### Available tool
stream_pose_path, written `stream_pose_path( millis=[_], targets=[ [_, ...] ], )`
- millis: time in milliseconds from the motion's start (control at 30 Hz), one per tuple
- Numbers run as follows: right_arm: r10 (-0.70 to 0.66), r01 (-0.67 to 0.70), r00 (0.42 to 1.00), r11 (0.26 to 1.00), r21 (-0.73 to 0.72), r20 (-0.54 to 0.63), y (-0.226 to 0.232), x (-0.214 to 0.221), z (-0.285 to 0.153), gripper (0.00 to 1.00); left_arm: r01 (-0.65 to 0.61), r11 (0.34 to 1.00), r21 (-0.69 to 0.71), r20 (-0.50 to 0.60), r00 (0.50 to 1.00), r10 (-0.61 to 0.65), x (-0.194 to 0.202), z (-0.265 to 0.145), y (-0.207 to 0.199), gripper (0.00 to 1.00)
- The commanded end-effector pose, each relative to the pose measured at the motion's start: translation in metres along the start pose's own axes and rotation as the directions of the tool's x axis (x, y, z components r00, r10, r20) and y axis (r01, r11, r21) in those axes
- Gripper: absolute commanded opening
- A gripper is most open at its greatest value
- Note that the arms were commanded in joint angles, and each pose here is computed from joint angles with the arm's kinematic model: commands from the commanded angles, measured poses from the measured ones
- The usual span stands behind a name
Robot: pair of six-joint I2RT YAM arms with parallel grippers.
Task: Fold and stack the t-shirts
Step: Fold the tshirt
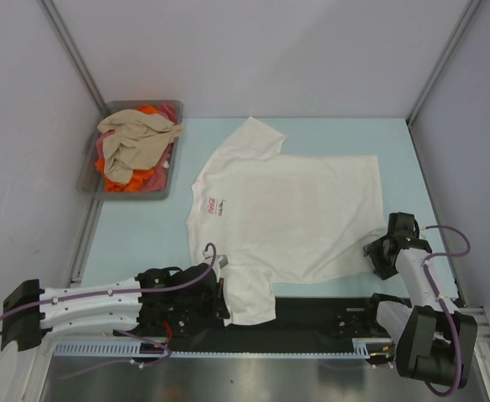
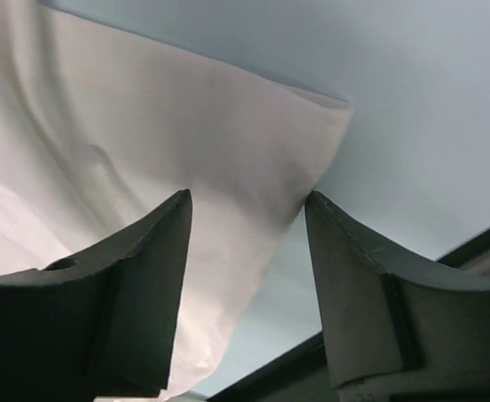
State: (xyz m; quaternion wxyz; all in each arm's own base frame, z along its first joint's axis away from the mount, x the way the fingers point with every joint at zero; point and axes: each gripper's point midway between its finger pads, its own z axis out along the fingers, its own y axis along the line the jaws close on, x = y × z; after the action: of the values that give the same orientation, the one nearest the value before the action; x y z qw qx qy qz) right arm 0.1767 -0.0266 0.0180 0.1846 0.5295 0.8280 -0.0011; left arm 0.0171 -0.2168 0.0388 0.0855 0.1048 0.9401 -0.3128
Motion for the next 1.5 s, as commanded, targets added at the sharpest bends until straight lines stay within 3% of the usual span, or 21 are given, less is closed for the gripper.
stream_pose_path(
  millis=[0,133,200,300,467,533,767,1100,1467],
  targets=[
    [0.024,-0.023,1.0,0.997,-0.068,0.015,0.012,-0.001,0.012,0.59,-0.028,0.998,0.049,0.014,1.0,0.027,-0.004,-0.001,-0.008,0.0],
    [0.026,-0.021,0.999,0.991,-0.129,0.035,0.018,-0.002,0.005,0.26,-0.024,0.998,0.055,0.02,1.0,0.022,-0.005,-0.002,-0.009,0.0],
    [0.03,-0.022,0.998,0.986,-0.164,0.047,0.02,-0.002,0.0,0.0,-0.02,0.998,0.057,0.028,0.999,0.018,-0.007,-0.005,-0.011,0.0],
    [0.071,-0.06,0.996,0.974,-0.218,0.044,0.023,-0.001,-0.02,0.0,-0.015,1.0,0.022,0.062,0.998,0.014,-0.017,-0.021,-0.016,0.0],
    [0.097,-0.084,0.993,0.982,-0.169,0.071,0.003,-0.002,-0.057,0.0,-0.036,0.999,-0.033,0.174,0.984,0.041,-0.048,-0.061,-0.033,0.0],
    [0.082,-0.072,0.996,0.979,-0.188,0.046,0.003,0.003,-0.065,0.0,-0.052,0.993,-0.103,0.155,0.986,0.068,-0.049,-0.066,-0.027,0.0],
    [0.041,-0.046,0.999,0.962,-0.269,-0.024,0.009,0.02,-0.086,0.0,-0.097,0.988,-0.124,0.206,0.971,0.121,-0.074,-0.092,-0.049,0.0],
    [0.073,-0.046,0.993,0.962,-0.269,0.088,0.027,-0.015,-0.104,0.0,-0.09,0.968,-0.232,0.322,0.932,0.164,-0.147,-0.122,-0.04,0.0],
    [0.048,-0.027,0.997,0.961,-0.274,0.068,0.072,-0.039,-0.083,0.0,-0.063,0.954,-0.292,0.374,0.911,0.175,-0.247,-0.129,-0.019,0.0]
  ],
)
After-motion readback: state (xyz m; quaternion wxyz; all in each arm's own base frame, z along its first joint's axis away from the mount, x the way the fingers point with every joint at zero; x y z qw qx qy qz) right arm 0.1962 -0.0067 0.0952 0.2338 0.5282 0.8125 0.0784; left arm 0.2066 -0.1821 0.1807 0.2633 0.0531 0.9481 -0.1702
